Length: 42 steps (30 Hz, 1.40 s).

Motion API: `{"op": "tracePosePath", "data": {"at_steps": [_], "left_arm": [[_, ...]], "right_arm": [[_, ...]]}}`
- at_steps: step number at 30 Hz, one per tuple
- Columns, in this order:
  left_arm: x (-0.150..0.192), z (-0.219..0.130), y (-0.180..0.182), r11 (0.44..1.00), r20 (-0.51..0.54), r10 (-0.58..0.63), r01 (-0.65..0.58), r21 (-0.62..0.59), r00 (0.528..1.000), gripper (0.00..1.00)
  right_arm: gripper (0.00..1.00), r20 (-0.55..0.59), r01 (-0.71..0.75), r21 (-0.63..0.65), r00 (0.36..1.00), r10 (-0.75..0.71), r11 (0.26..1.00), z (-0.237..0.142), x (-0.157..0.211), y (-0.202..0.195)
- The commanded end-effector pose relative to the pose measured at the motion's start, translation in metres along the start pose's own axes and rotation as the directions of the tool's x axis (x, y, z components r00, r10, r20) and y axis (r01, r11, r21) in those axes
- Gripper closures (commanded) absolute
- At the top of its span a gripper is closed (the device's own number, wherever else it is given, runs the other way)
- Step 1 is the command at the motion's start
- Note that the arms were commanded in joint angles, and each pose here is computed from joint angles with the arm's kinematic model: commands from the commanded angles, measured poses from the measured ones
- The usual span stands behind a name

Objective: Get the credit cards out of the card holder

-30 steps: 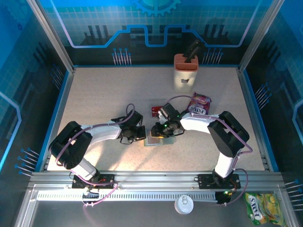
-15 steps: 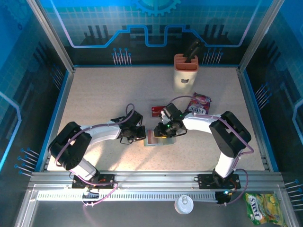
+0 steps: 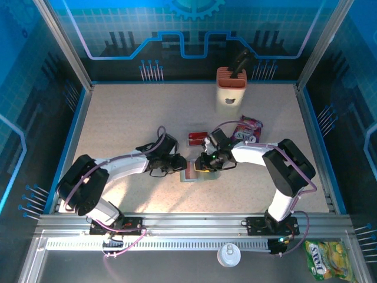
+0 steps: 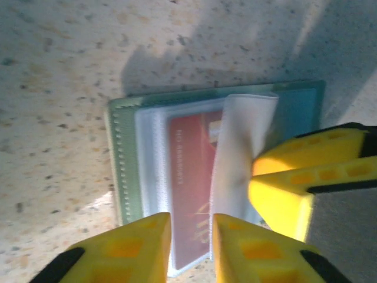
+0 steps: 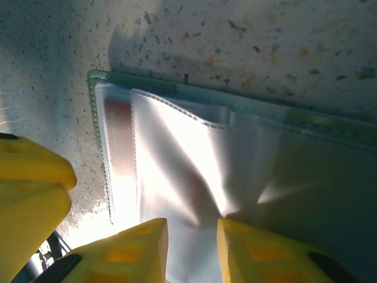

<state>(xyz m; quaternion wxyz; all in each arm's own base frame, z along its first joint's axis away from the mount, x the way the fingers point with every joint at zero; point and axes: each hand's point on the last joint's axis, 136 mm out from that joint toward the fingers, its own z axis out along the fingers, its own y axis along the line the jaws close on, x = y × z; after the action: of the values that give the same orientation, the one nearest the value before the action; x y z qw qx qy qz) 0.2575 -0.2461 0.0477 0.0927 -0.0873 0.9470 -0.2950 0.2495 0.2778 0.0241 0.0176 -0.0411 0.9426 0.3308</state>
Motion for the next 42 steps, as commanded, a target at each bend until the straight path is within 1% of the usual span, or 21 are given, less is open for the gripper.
{"op": "tracePosePath", "data": {"at_steps": [1,4,7,22,27,32,42], "left_arm": [[-0.001,0.004,-0.021,0.996,-0.039,-0.024,0.027,0.085,0.999,0.73],[0.002,0.010,-0.021,0.995,-0.055,-0.033,0.038,0.092,0.998,0.72],[0.003,0.013,-0.020,0.995,-0.065,-0.046,0.052,0.088,0.997,0.69],[0.008,0.028,-0.014,0.993,-0.101,-0.088,0.095,0.072,0.991,0.70],[0.008,0.030,-0.018,0.992,-0.108,-0.087,0.096,0.082,0.990,0.71],[0.005,0.031,-0.022,0.991,-0.108,-0.088,0.098,0.091,0.990,0.77],[0.005,0.035,-0.032,0.985,-0.121,-0.098,0.114,0.133,0.988,0.79]], "right_arm": [[0.73,-0.012,-0.005,-0.013,1.000,0.005,1.000,-0.002,0.006,-0.006],[0.74,-0.017,-0.008,-0.011,1.000,0.008,1.000,-0.001,0.007,-0.008],[0.76,-0.020,-0.013,-0.016,1.000,0.013,1.000,0.000,0.008,-0.010],[0.78,-0.016,-0.027,-0.038,1.000,0.026,0.999,0.000,0.009,-0.011],[0.78,-0.019,-0.032,-0.044,0.999,0.031,0.998,0.002,0.010,-0.012],[0.79,-0.020,-0.039,-0.053,0.999,0.038,0.998,0.003,0.010,-0.012],[0.79,-0.017,-0.037,-0.057,0.999,0.036,0.998,0.002,0.011,-0.011]]}}
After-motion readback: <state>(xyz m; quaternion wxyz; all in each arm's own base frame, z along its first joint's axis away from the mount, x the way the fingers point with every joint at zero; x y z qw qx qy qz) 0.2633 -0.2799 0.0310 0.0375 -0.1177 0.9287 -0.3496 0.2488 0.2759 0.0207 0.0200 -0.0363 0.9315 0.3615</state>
